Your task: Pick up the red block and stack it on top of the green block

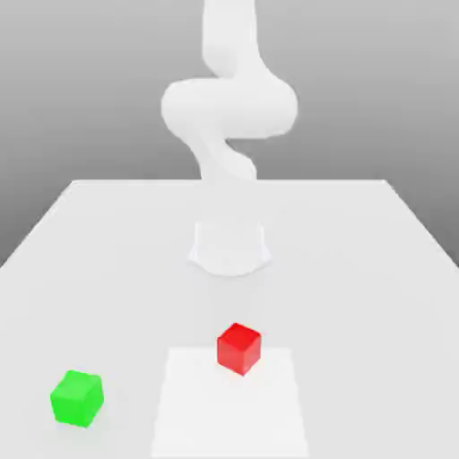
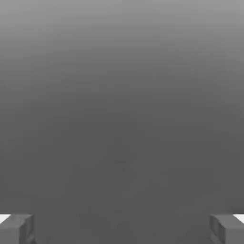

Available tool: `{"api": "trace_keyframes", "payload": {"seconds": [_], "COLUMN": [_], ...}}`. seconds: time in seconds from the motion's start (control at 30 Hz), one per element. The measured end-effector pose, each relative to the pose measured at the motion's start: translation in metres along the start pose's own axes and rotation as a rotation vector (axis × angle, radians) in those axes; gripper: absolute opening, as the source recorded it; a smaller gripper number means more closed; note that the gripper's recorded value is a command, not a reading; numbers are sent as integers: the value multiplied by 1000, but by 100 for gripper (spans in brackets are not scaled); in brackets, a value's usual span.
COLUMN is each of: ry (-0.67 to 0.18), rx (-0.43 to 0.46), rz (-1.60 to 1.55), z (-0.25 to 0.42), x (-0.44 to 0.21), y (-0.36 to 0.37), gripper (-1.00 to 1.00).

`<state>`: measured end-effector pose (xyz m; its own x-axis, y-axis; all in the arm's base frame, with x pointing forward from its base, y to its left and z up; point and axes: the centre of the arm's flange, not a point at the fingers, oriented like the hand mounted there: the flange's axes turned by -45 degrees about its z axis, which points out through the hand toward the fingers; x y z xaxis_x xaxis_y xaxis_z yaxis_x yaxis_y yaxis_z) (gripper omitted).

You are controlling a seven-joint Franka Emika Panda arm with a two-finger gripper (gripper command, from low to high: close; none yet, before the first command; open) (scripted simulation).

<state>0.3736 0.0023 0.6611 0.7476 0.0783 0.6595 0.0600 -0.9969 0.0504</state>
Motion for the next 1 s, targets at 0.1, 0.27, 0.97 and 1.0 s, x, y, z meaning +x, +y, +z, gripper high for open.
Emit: {"api": "trace_keyframes", "payload": {"seconds": [0.1,0.27,0.97,1.0], "ry": [-110,-286,-650,-651], "rx": [17,77,363,364], "rz": [-135,-354,-834,-834], "z": [75,180,358,358], "x": [-27,-96,-371,-371], "y": [-5,-15,-41,-41], "gripper": [0,0,-100,-100]}}
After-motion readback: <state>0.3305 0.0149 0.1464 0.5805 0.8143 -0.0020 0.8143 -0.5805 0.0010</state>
